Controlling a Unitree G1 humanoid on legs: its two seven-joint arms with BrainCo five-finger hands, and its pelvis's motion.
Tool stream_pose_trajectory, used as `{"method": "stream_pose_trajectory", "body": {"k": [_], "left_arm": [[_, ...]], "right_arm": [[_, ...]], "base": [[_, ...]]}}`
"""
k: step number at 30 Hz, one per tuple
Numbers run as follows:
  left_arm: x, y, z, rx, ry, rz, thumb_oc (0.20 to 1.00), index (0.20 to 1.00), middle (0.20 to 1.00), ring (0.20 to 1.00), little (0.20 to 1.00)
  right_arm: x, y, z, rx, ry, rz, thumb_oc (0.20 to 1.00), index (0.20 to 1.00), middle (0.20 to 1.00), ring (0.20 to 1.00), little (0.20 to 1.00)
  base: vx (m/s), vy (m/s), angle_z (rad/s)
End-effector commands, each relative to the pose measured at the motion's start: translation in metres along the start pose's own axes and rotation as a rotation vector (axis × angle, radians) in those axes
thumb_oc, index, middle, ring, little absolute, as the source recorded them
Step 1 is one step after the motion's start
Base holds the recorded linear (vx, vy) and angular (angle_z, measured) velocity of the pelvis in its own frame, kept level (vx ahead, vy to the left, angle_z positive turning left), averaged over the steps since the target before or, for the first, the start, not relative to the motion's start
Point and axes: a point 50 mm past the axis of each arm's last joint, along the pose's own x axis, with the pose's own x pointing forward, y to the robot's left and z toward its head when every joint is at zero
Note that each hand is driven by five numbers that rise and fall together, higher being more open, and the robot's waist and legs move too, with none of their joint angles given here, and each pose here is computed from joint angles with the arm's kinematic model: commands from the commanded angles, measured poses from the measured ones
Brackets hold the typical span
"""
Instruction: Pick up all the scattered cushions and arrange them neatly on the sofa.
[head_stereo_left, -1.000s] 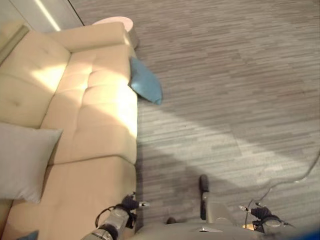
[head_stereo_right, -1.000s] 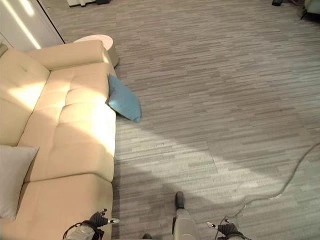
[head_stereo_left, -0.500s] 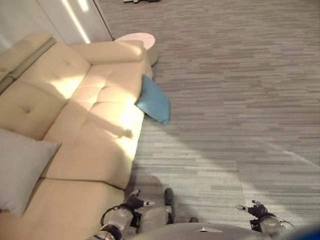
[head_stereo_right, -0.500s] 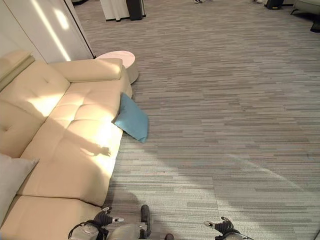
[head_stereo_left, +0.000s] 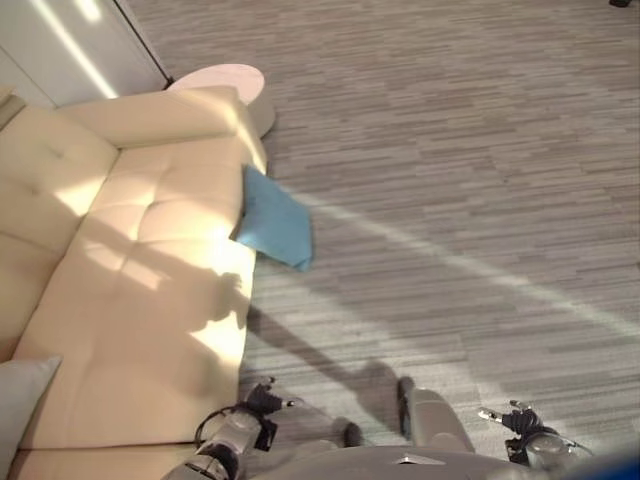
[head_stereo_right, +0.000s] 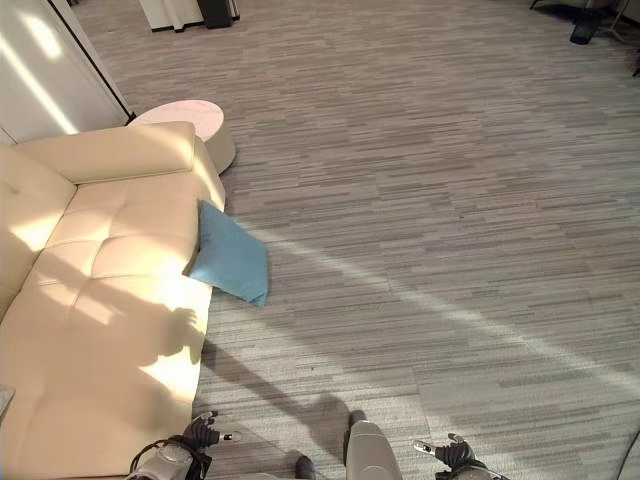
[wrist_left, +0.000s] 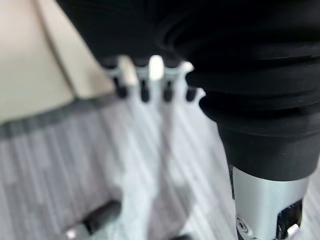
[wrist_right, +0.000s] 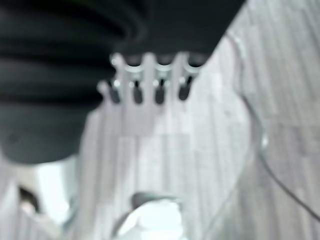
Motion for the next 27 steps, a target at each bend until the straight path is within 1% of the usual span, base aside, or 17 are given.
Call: {"method": "stream_pose_trajectory", "body": {"k": [1,10,14,16,21,22,27], "left_arm": [[0.001,-0.009,0.013,-0.037,-0.052,0.0,1.0,1.0,1.0,1.0,1.0],[0.002,-0.014,0.024,-0.039,-0.082,-0.015,1.0,1.0,1.0,1.0,1.0],[0.001,-0.016,0.021,-0.027,-0.069,-0.02,1.0,1.0,1.0,1.0,1.0],[0.001,-0.019,0.023,-0.005,-0.075,-0.03,1.0,1.0,1.0,1.0,1.0],[0.001,-0.015,0.018,-0.023,-0.055,-0.017,1.0,1.0,1.0,1.0,1.0],[0.002,-0.012,0.021,-0.026,-0.063,-0.01,1.0,1.0,1.0,1.0,1.0],[0.002,-0.007,0.021,-0.039,-0.062,0.004,1.0,1.0,1.0,1.0,1.0]], "right_arm": [[0.002,-0.027,0.01,0.026,-0.028,-0.081,1.0,1.0,1.0,1.0,1.0],[0.002,-0.032,0.005,0.046,-0.004,-0.093,1.0,1.0,1.0,1.0,1.0],[0.002,-0.034,0.004,0.043,-0.004,-0.095,1.0,1.0,1.0,1.0,1.0],[0.001,-0.037,0.003,0.033,-0.001,-0.11,1.0,1.0,1.0,1.0,1.0],[0.002,-0.033,0.007,0.003,-0.01,-0.087,1.0,1.0,1.0,1.0,1.0],[0.003,-0.033,0.016,0.0,-0.034,-0.086,1.0,1.0,1.0,1.0,1.0],[0.004,-0.032,0.023,-0.017,-0.052,-0.083,1.0,1.0,1.0,1.0,1.0]], "base": [[0.22,-0.213,0.43],[0.16,-0.248,0.22],[0.18,-0.054,-0.2],[0.42,-0.106,-0.18],[0.34,0.014,-0.19],[0.2,0.026,-0.17],[0.26,-0.04,0.21]]}}
